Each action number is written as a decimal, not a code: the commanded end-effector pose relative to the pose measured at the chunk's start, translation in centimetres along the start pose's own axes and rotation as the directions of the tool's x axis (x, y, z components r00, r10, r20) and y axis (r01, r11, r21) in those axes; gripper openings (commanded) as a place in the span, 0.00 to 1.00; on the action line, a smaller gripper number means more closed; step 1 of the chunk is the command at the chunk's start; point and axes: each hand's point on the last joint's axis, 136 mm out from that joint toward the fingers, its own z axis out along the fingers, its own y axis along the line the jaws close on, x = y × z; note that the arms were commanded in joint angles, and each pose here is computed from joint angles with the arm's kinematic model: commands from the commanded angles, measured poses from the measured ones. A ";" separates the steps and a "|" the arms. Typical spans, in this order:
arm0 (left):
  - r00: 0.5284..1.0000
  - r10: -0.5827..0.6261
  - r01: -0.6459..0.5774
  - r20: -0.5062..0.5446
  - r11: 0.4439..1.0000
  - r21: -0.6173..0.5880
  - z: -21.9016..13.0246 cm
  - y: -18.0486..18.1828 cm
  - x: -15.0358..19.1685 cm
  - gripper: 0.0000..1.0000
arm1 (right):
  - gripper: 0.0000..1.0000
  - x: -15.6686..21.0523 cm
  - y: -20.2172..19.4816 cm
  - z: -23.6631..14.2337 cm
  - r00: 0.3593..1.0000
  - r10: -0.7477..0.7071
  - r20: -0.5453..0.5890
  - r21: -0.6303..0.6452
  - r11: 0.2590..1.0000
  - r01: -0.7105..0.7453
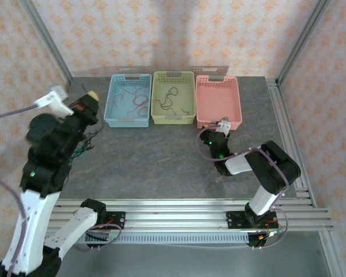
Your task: Untangle the cables
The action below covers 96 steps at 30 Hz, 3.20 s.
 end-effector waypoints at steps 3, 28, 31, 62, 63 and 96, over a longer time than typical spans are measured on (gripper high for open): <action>0.955 0.033 0.011 -0.294 0.989 0.150 5.2 -1.0 8.0 0.00 | 0.68 -2.1 4.2 -1.8 0.991 0.082 0.106 -0.291 0.956 -0.048; 0.797 0.268 -0.192 -0.541 0.962 0.193 10.3 2.1 20.5 0.00 | 0.63 1.5 16.9 -8.8 0.961 -0.190 0.201 -0.762 0.587 0.275; 0.785 0.284 -0.170 -0.550 0.953 0.250 10.1 1.3 21.2 0.00 | 0.64 2.6 18.4 -10.0 0.952 -0.218 0.217 -0.809 0.505 0.300; 0.700 0.394 -0.189 -0.596 0.906 0.378 8.6 -1.4 25.0 0.00 | 0.53 5.9 20.6 -11.8 0.901 -0.312 0.300 -0.844 0.354 0.404; 0.694 0.399 -0.192 -0.599 0.905 0.380 8.5 -1.4 25.2 0.00 | 0.53 6.0 20.7 -11.9 0.901 -0.313 0.302 -0.845 0.350 0.405; 0.974 0.204 -0.190 -0.101 0.973 0.132 -1.5 -3.9 4.5 0.00 | 0.00 3.2 16.2 -7.2 0.875 -0.365 0.319 -0.574 0.660 0.485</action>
